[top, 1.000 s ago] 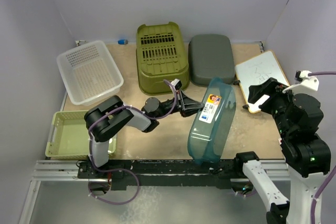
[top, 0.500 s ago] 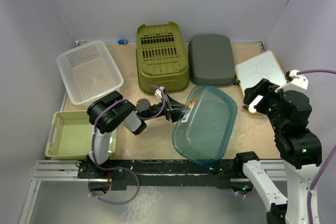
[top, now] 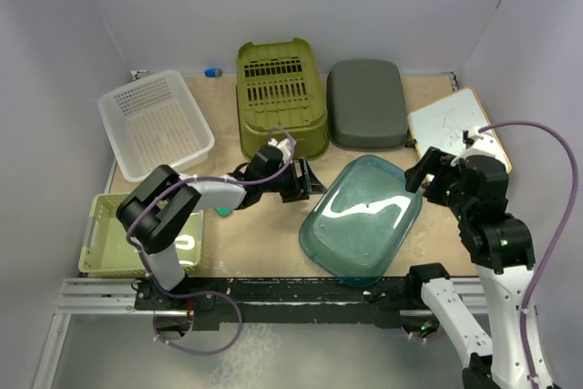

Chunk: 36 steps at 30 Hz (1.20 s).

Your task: Turn the large container upside down

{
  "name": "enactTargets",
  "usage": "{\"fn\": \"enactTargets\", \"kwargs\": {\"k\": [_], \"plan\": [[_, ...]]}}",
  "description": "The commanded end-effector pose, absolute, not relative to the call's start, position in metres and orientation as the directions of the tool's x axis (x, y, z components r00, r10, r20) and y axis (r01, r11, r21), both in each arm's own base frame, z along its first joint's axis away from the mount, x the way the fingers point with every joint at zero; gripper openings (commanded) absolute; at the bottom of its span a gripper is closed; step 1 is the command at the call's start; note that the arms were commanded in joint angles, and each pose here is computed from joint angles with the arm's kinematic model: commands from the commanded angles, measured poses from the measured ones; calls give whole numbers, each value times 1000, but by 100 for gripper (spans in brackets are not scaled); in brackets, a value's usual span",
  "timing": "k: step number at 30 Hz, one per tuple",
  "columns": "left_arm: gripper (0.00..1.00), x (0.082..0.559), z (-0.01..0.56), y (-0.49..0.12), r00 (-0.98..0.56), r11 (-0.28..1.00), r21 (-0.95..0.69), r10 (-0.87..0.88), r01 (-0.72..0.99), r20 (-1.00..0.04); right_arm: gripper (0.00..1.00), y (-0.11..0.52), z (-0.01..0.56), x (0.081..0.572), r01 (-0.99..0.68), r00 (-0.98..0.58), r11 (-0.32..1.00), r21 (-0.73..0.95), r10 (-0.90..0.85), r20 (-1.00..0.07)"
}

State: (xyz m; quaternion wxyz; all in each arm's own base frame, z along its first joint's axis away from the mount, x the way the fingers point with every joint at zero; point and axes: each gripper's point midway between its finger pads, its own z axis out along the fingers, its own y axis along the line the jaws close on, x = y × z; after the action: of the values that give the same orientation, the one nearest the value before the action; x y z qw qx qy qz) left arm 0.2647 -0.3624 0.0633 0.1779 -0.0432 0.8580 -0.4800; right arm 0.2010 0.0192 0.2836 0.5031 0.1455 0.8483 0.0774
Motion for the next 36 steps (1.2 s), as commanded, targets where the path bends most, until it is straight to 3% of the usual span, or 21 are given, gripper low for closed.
{"fn": "enactTargets", "kwargs": {"k": [1, 8, 16, 23, 36], "plan": [[71, 266, 57, -331, -903, 750, -611, -43, 254, -427, 84, 34, 236, 196, 181, -587, 933, 311, 357, -727], [71, 257, 53, -321, -905, 799, -526, 50, 290, -422, 86, 29, 146, 149, 495, -674, 818, 291, 574, -465], [71, 232, 32, -319, -915, 834, -433, 190, 341, -356, 88, 78, 101, 158, 464, -720, 741, 486, 635, -280], [71, 218, 26, -332, -906, 821, -419, 254, 387, -337, 88, 90, 96, 192, 368, -728, 747, 553, 602, -328], [70, 211, 35, -378, -879, 762, -460, 305, 455, -366, 89, 64, 126, 242, 338, -649, 822, 459, 557, -519]]}}
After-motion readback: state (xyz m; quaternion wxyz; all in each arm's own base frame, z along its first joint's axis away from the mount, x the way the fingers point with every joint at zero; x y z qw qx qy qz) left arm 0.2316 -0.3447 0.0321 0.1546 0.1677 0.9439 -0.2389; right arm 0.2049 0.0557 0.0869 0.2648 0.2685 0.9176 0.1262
